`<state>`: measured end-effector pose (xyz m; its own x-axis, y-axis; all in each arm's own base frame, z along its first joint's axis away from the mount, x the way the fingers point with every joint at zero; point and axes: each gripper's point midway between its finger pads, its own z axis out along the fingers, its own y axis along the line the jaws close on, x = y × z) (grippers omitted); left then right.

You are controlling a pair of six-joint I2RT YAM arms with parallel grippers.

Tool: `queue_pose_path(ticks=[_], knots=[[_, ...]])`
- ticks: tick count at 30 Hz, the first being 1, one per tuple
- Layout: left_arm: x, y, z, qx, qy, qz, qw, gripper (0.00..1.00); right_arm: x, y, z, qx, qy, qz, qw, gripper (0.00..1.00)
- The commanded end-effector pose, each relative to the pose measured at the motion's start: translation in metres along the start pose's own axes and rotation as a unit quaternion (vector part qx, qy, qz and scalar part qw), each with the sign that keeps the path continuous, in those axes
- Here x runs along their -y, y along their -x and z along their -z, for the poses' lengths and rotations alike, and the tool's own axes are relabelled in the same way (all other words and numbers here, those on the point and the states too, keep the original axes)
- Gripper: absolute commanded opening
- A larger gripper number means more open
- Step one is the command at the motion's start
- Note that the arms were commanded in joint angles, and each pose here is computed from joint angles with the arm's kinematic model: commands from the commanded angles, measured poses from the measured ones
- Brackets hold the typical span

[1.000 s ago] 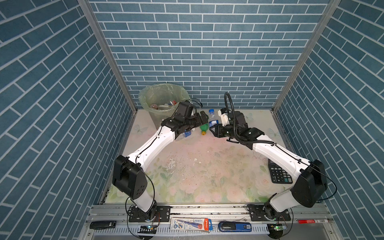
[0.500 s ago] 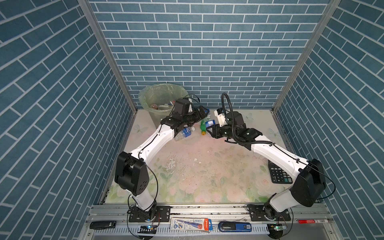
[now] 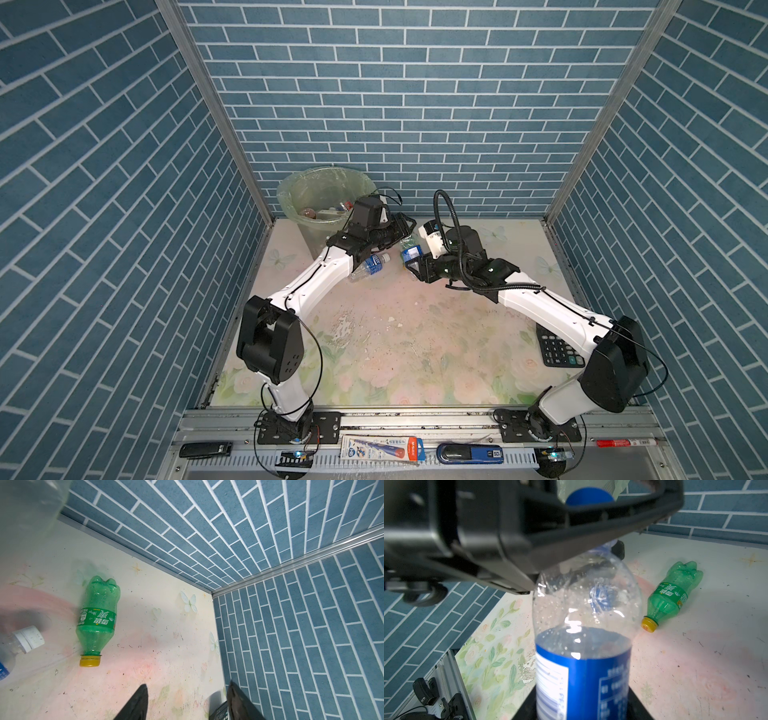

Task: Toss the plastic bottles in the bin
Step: 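Grasp the blue cap of the held bottle with the left gripper, then carry the blue-capped bottle over the bin with the left gripper while the right gripper releases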

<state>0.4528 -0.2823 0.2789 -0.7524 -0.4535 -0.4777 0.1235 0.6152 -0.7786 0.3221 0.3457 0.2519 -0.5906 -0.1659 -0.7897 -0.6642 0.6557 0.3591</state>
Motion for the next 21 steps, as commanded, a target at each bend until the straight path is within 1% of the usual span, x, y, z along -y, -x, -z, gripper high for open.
queue_pose_path(ticks=[1, 2, 4, 5, 8, 13, 17, 21], knots=[[-0.005, 0.0, 0.0, 0.001, 0.013, -0.003, 1.0, 0.57, -0.003, 0.009, 0.001, 0.024, 0.007, 0.031, 0.999, 0.38], [-0.005, 0.0, 0.0, 0.001, 0.013, -0.003, 1.0, 0.54, -0.003, 0.008, 0.0, 0.023, 0.008, 0.031, 0.999, 0.38], [-0.006, -0.001, 0.001, 0.0, 0.013, -0.002, 1.0, 0.45, -0.003, 0.008, 0.0, 0.024, 0.005, 0.03, 0.999, 0.38], [-0.006, -0.001, 0.001, -0.001, 0.014, -0.002, 1.0, 0.43, -0.001, 0.007, 0.0, 0.023, 0.001, 0.03, 0.999, 0.38], [-0.005, -0.001, 0.002, -0.003, 0.017, -0.007, 1.0, 0.41, 0.003, 0.005, -0.001, 0.018, -0.009, 0.027, 0.999, 0.38], [-0.007, -0.002, 0.004, -0.008, 0.027, -0.018, 0.999, 0.28, 0.009, -0.001, -0.004, 0.007, -0.022, 0.021, 1.0, 0.38], [-0.008, -0.001, 0.008, -0.009, 0.04, -0.034, 0.999, 0.26, 0.011, -0.002, -0.004, 0.004, -0.028, 0.019, 0.999, 0.42], [-0.007, 0.004, 0.015, -0.01, 0.062, -0.061, 0.996, 0.25, 0.01, -0.001, -0.002, 0.006, -0.027, 0.02, 0.999, 0.5]])
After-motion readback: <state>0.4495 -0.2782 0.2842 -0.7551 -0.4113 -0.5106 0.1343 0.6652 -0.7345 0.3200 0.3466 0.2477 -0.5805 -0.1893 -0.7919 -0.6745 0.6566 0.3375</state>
